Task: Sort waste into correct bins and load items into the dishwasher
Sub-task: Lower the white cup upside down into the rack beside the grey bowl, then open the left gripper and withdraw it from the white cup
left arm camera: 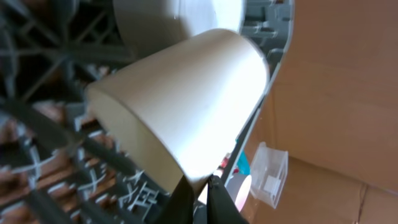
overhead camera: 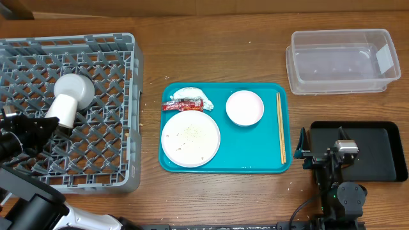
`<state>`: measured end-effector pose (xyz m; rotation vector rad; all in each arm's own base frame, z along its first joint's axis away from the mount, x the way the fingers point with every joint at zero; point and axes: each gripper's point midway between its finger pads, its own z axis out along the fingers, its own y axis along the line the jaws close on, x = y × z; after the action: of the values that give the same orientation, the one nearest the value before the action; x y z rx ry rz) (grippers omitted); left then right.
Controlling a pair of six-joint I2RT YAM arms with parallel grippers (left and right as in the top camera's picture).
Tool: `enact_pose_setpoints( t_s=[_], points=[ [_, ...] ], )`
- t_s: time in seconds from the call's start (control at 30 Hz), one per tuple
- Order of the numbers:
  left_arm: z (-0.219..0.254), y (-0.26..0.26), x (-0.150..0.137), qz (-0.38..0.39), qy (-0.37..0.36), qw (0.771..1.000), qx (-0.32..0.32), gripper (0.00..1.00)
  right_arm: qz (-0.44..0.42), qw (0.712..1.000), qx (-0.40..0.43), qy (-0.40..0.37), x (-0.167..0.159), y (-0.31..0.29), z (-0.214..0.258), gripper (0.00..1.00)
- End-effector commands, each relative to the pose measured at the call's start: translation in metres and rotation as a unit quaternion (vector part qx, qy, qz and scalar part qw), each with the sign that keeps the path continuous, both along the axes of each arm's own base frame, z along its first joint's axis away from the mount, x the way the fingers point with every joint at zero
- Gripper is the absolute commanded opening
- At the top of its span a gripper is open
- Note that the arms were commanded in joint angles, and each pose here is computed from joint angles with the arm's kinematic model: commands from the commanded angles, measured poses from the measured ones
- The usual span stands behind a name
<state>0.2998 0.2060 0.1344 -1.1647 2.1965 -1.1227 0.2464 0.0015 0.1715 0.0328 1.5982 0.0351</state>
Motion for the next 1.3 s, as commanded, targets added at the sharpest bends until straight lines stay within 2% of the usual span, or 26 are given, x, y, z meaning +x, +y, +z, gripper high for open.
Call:
enact_pose_setpoints(
  t_s=[0.0,0.07,0.13,0.2,0.3,0.5,0.63,0.7,0.77,0.8,0.87,0.9,1.1,1.27],
  points=[
    [-0.058,0.017,-0.04,0.015,0.15,0.988,0.035,0.22,0.0,1.0,-0.002,-0.003,0.0,0.0,-0.001,1.0],
    [-0.057,0.017,-0.042,0.021,0.154,0.987,0.029,0.43,0.0,1.0,-0.002,-0.003,0.0,0.0,-0.001,0.99],
    [-0.055,0.019,-0.044,0.026,0.157,0.987,0.025,0.72,0.0,1.0,-0.002,-0.003,0.0,0.0,-0.001,1.0],
    [-0.05,0.022,-0.046,0.03,0.158,0.987,0.023,0.88,0.0,1.0,-0.002,-0.003,0.0,0.0,-0.001,1.0],
    [-0.034,0.03,-0.049,0.039,0.159,0.986,0.023,1.0,0.0,1.0,-0.002,-0.003,0.0,0.0,-0.001,1.0],
    [0.008,0.043,-0.046,0.042,0.151,0.987,0.038,1.0,0.0,1.0,-0.002,-0.003,0.0,0.0,-0.001,1.0],
    [0.039,0.042,-0.042,0.042,0.139,0.989,0.038,0.92,0.0,1.0,-0.002,-0.003,0.0,0.0,-0.001,1.0],
    [0.052,0.041,-0.037,0.043,0.121,0.991,0.033,0.81,0.0,1.0,-0.002,-0.003,0.0,0.0,-0.001,1.0],
    [0.063,0.039,-0.031,0.043,0.103,0.993,0.026,0.56,0.0,1.0,-0.002,-0.003,0.0,0.0,-0.001,1.0],
    [0.067,0.037,-0.03,0.043,0.096,0.994,0.022,0.38,0.0,1.0,-0.002,-0.003,0.0,0.0,-0.001,1.0],
    [0.071,0.033,-0.026,0.041,0.087,0.995,0.012,0.11,0.0,1.0,-0.002,-0.003,0.0,0.0,-0.001,1.0],
    [0.071,0.031,-0.025,0.039,0.085,0.996,0.009,0.04,0.0,1.0,-0.002,-0.003,0.0,0.0,-0.001,1.0],
    [0.071,0.014,-0.008,0.003,0.08,0.997,0.02,0.04,0.0,1.0,-0.002,-0.003,0.0,0.0,-0.001,1.0],
    [0.067,-0.001,0.014,-0.05,0.066,0.994,0.068,0.04,0.0,1.0,-0.002,-0.003,0.0,0.0,-0.001,1.0]
  ],
)
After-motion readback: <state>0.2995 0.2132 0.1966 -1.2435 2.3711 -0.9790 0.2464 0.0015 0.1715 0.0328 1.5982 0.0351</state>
